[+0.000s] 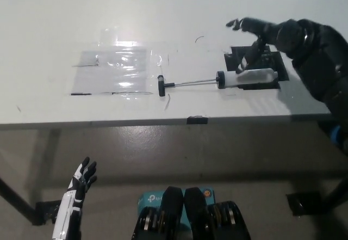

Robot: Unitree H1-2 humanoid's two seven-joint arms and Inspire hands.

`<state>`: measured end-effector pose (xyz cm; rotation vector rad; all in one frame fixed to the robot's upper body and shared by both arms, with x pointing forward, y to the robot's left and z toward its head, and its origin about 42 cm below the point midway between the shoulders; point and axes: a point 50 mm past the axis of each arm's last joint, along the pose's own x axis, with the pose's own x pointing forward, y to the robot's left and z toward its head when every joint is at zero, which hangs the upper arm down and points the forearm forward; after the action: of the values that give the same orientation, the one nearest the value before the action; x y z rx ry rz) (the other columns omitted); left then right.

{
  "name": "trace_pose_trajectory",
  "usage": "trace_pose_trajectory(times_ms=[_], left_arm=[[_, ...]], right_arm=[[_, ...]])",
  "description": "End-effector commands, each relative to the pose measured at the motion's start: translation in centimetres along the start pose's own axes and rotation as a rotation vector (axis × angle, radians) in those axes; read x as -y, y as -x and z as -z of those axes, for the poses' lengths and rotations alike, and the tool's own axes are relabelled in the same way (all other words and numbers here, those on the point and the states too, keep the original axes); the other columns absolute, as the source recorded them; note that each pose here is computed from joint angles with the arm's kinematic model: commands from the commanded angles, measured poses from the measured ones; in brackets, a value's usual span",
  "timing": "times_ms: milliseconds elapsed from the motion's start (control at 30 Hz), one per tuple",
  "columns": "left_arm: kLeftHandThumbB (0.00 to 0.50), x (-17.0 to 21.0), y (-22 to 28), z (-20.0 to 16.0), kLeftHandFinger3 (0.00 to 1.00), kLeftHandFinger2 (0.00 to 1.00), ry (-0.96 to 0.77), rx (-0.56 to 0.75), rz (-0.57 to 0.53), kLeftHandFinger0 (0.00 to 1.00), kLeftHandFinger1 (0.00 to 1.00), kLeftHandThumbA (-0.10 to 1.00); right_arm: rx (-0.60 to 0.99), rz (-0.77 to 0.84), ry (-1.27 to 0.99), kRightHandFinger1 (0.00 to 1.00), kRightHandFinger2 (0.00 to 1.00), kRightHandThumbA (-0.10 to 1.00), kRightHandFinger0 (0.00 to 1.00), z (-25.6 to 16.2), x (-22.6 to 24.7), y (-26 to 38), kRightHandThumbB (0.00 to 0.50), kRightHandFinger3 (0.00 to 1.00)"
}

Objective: The robot uses right hand to pick up a small white air pumper and uses its left hand to compress it, and then puts it on the desk

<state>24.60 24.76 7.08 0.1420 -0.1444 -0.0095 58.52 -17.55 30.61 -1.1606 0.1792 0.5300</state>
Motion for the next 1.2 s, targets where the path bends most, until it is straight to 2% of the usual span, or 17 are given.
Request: trace_pose_trajectory(times_ms=[0,200,267,400,533,767,833,933,967,1000,1033,1067,1100,1133,1167], left_arm=[[0.076,-0.4,0.6,-0.6,1.00,1.00,-0.008,0.029,0.012,1.00,1.00,1.00],[0.066,-0.6,1.1,-0.2,1.00,1.00,-0.014,0.030,0.006,1.00,1.00,1.00],[0.058,-0.7,1.2,-0.2,1.00,1.00,-0.020,0.027,0.006,1.00,1.00,1.00],[0.037,-0.8,1.2,-0.2,1.00,1.00,-0.024,0.036,0.004,1.00,1.00,1.00],[0.039,-0.9,1.3,-0.1,1.00,1.00,-0.019,0.037,0.002,1.00,1.00,1.00],[0.037,-0.9,1.3,-0.2,1.00,1.00,-0.020,0.040,0.002,1.00,1.00,1.00],[0.029,-0.9,1.3,-0.2,1.00,1.00,-0.026,0.046,0.002,1.00,1.00,1.00],[0.029,-0.9,1.3,-0.1,1.00,1.00,-0.032,0.051,0.003,1.00,1.00,1.00],[0.030,-0.9,1.3,-0.1,1.00,1.00,-0.030,0.048,0.001,1.00,1.00,1.00],[0.032,-0.9,1.3,-0.1,1.00,1.00,-0.028,0.048,-0.002,1.00,1.00,1.00],[0.032,-1.0,1.3,-0.1,1.00,1.00,-0.031,0.050,-0.003,1.00,1.00,1.00],[0.033,-1.0,1.2,-0.1,1.00,1.00,-0.032,0.049,-0.001,1.00,1.00,1.00],[0.034,-1.1,1.2,-0.1,1.00,1.00,-0.031,0.047,0.000,1.00,1.00,1.00],[0.030,-1.0,1.2,-0.2,1.00,1.00,-0.020,0.047,-0.003,1.00,1.00,1.00],[0.029,-1.1,1.2,-0.2,1.00,1.00,-0.019,0.046,-0.002,1.00,1.00,1.00]], right_arm=[[0.025,0.012,0.061,1.00,1.00,1.00,1.00,-1.3,1.1,0.0,0.500,1.00],[-0.030,-0.033,0.112,1.00,1.00,1.00,1.00,-0.9,-0.9,-0.8,0.500,1.00],[-0.023,-0.041,0.122,1.00,1.00,1.00,1.00,-0.7,-1.4,-0.9,0.474,1.00],[-0.043,-0.051,0.122,1.00,1.00,1.00,1.00,-0.3,-1.8,-1.1,0.467,1.00],[-0.081,-0.054,0.118,1.00,1.00,1.00,1.00,0.4,-2.1,-1.1,0.484,1.00],[-0.068,-0.059,0.111,1.00,1.00,1.00,1.00,1.3,-1.6,-0.8,0.459,1.00],[-0.088,-0.054,0.093,1.00,1.00,1.00,1.00,1.3,-1.5,-0.8,0.474,1.00],[-0.067,-0.077,0.070,1.00,1.00,1.00,1.00,1.4,-1.8,-0.8,0.426,1.00],[-0.067,-0.091,0.056,1.00,1.00,0.98,1.00,1.5,-1.9,-0.8,0.434,1.00],[-0.070,-0.092,0.019,1.00,1.00,0.86,1.00,1.6,-2.1,-0.8,0.435,1.00],[-0.081,-0.076,0.022,0.67,0.74,0.60,0.65,1.7,-2.4,-1.0,0.351,0.74],[-0.091,-0.057,0.048,0.75,0.83,0.46,0.62,1.8,-2.7,-1.1,0.284,0.62],[-0.099,-0.032,0.090,0.80,0.82,0.33,0.68,1.8,-3.0,-1.2,0.288,0.61],[-0.074,0.045,0.208,0.49,0.53,-0.08,0.34,1.7,-3.5,-1.4,0.259,0.39],[-0.074,0.062,0.245,0.30,0.56,-0.10,0.02,1.7,-3.9,-1.4,0.212,0.52]])
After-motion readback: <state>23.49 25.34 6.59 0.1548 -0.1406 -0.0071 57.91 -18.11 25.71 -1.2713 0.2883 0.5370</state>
